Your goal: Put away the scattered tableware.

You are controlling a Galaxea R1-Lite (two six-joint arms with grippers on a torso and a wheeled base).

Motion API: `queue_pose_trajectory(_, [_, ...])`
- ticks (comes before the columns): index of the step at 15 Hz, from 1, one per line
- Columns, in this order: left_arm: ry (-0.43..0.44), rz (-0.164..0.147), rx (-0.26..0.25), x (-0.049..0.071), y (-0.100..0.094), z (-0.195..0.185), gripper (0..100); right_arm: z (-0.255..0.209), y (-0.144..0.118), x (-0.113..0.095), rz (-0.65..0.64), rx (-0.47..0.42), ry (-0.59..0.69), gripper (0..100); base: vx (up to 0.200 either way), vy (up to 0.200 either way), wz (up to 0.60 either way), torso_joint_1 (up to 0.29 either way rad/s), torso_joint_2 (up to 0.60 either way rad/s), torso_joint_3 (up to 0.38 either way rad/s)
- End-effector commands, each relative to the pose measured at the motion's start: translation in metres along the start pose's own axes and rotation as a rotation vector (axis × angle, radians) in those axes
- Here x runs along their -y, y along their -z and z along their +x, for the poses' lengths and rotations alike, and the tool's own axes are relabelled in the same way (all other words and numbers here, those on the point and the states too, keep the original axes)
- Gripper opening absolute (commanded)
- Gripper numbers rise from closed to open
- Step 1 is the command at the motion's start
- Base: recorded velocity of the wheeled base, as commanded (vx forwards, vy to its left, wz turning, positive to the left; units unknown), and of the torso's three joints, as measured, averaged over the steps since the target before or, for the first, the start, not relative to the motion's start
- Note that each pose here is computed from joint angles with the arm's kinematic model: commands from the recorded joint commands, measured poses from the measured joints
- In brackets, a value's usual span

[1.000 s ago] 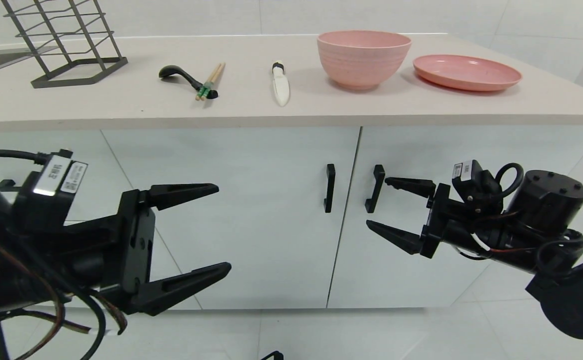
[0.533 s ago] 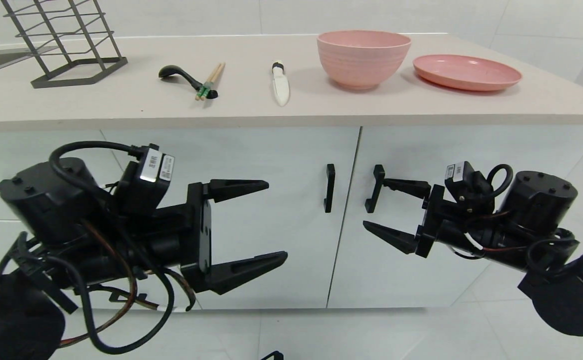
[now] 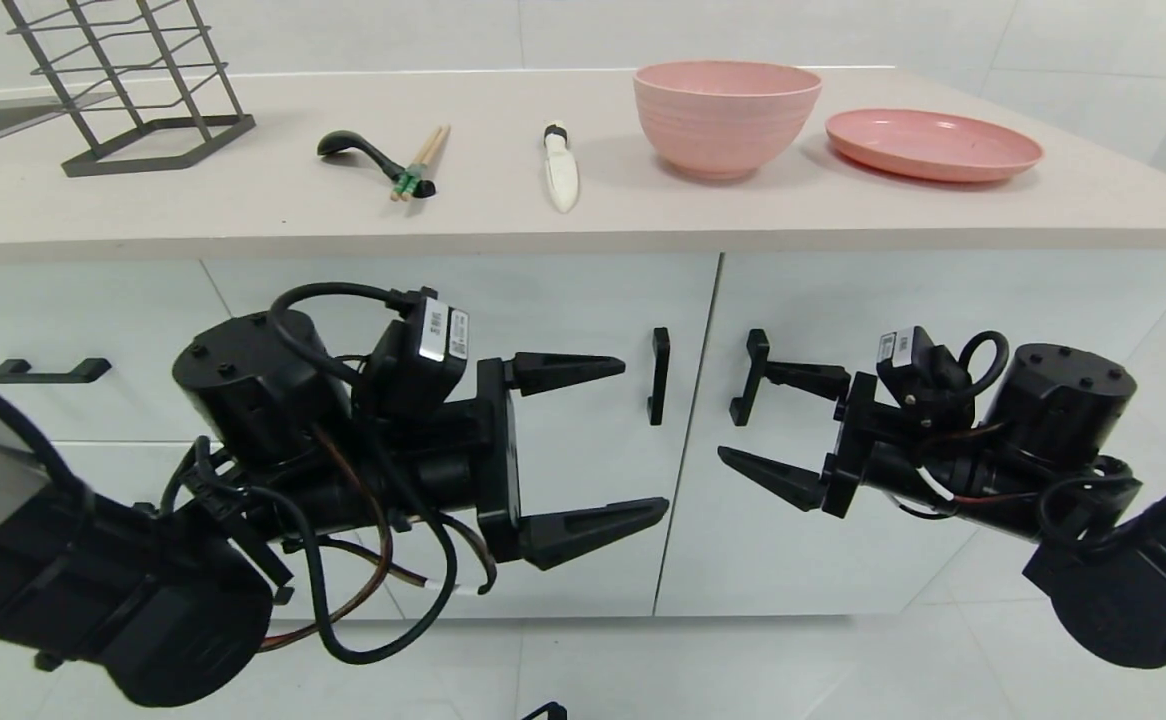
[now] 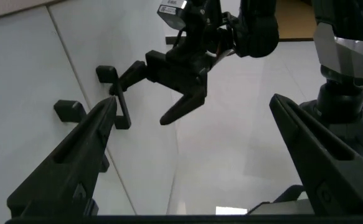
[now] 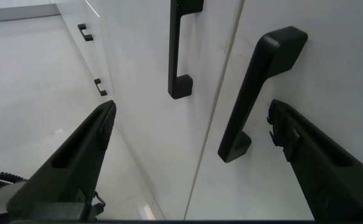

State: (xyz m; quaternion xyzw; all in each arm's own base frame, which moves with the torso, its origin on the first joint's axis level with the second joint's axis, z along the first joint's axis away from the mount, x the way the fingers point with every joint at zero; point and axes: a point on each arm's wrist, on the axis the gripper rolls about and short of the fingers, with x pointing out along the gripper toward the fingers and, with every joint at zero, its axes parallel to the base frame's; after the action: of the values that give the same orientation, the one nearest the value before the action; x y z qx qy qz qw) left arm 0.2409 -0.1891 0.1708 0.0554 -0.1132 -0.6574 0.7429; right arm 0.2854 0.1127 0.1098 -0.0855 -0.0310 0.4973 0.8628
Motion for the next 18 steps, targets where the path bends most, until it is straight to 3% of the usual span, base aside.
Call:
queue_pose_trajectory(1, [0.011, -0.004, 0.001, -0.012, 0.012, 0.017, 100, 0.002, -0.002, 0.000, -0.008, 0.012, -0.017, 100, 0.000, 0.000, 0.00, 0.000, 0.00, 0.000])
queue_pose_trajectory(8, [0.047, 0.009, 0.047, -0.032, 0.027, 0.061, 100, 0.006, -0.001, -0.001, -0.007, 0.021, -0.065, 100, 0.000, 0.000, 0.00, 0.000, 0.00, 0.000])
queue_pose_trajectory(11, [-0.049, -0.013, 0.059, -0.038, 0.025, 0.070, 100, 0.008, 0.000, 0.000, -0.007, 0.022, -0.073, 100, 0.000, 0.000, 0.00, 0.000, 0.00, 0.000])
queue_pose_trajectory(12, [-0.062, -0.045, 0.062, -0.037, 0.025, 0.072, 100, 0.012, -0.001, 0.000, -0.012, 0.031, -0.087, 100, 0.000, 0.000, 0.00, 0.000, 0.00, 0.000])
queue_pose_trajectory(14, [-0.103, -0.064, 0.062, -0.037, 0.025, 0.074, 100, 0.018, 0.000, -0.003, -0.015, 0.041, -0.127, 100, 0.000, 0.000, 0.00, 0.000, 0.00, 0.000])
queue_pose_trajectory(18, [-0.148, -0.075, 0.053, -0.040, 0.027, 0.072, 100, 0.020, 0.002, -0.010, -0.001, 0.047, -0.216, 100, 0.000, 0.000, 0.00, 0.000, 0.00, 0.000])
